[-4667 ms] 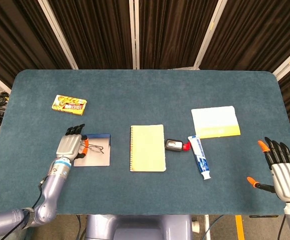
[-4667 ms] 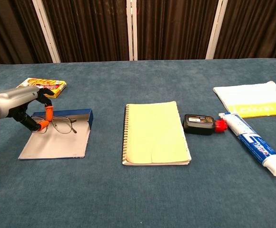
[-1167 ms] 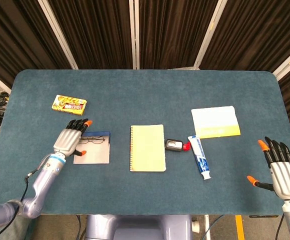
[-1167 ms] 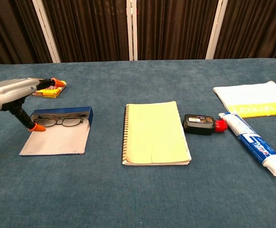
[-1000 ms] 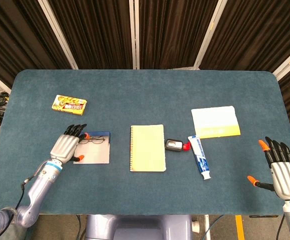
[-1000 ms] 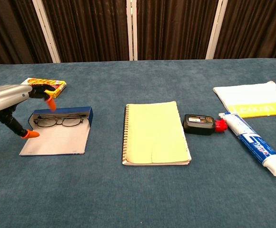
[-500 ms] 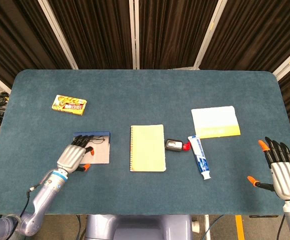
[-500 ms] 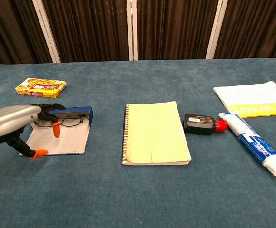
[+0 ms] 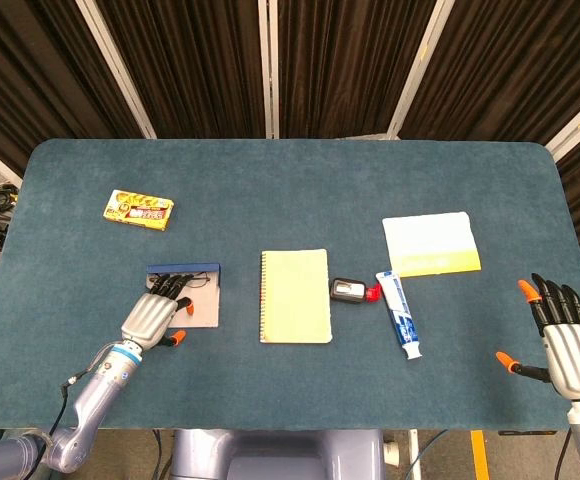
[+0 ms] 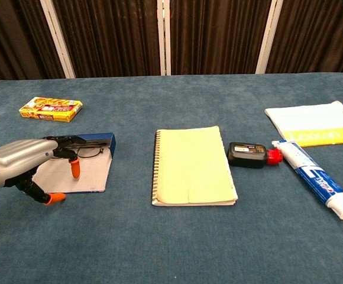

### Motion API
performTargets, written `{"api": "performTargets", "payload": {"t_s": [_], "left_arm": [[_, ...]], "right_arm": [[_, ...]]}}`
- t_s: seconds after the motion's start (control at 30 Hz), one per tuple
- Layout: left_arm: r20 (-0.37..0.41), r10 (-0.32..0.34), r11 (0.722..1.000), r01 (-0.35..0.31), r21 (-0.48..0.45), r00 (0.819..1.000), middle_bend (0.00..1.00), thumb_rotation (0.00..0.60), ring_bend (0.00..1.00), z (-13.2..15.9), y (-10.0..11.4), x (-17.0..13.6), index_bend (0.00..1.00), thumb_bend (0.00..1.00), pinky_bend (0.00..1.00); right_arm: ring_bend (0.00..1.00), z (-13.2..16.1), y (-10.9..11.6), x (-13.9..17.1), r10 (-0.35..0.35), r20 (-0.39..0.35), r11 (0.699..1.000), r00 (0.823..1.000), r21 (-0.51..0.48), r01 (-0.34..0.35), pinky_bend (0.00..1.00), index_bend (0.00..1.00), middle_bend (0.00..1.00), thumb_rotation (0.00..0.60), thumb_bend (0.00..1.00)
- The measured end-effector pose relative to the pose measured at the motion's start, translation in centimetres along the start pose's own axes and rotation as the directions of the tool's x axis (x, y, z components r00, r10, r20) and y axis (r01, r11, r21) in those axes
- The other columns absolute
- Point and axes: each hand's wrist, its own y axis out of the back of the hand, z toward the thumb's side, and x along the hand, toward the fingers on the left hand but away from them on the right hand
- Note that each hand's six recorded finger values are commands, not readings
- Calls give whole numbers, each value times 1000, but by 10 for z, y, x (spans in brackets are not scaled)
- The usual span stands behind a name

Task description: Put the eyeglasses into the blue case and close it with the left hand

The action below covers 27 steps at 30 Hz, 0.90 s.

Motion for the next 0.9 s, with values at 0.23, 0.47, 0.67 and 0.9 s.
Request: {"api": "performTargets", "payload": {"t_s": [0.23,0.47,0.67,0.9], "left_arm": [[-8,5,1000,-5,7,1000,0,600,0,-4,1,1,404,312,0],[-3,-6,1000,6,5,1000,0,600,0,-3,-4,0,395,312,0],[-10,-1,1000,1,17,1000,0,600,0,-5,-5,1,389,312,0],[-13,2,1000,-2,18,1000,0,600,0,-6,-7,4,386,315,0]], "right_arm": [[0,0,-1,0,2,0,1000,1000,1,-2,0,0,0,600,0],[0,0,-1,0,3,-1,1000,1000,1,-3,0,0,0,600,0],[0,1,-1,0,3,-2,1000,1000,0,-3,0,0,0,600,0],[0,1,-2,0,6,-2,1000,1000,2,-6,0,0,0,600,0]]}}
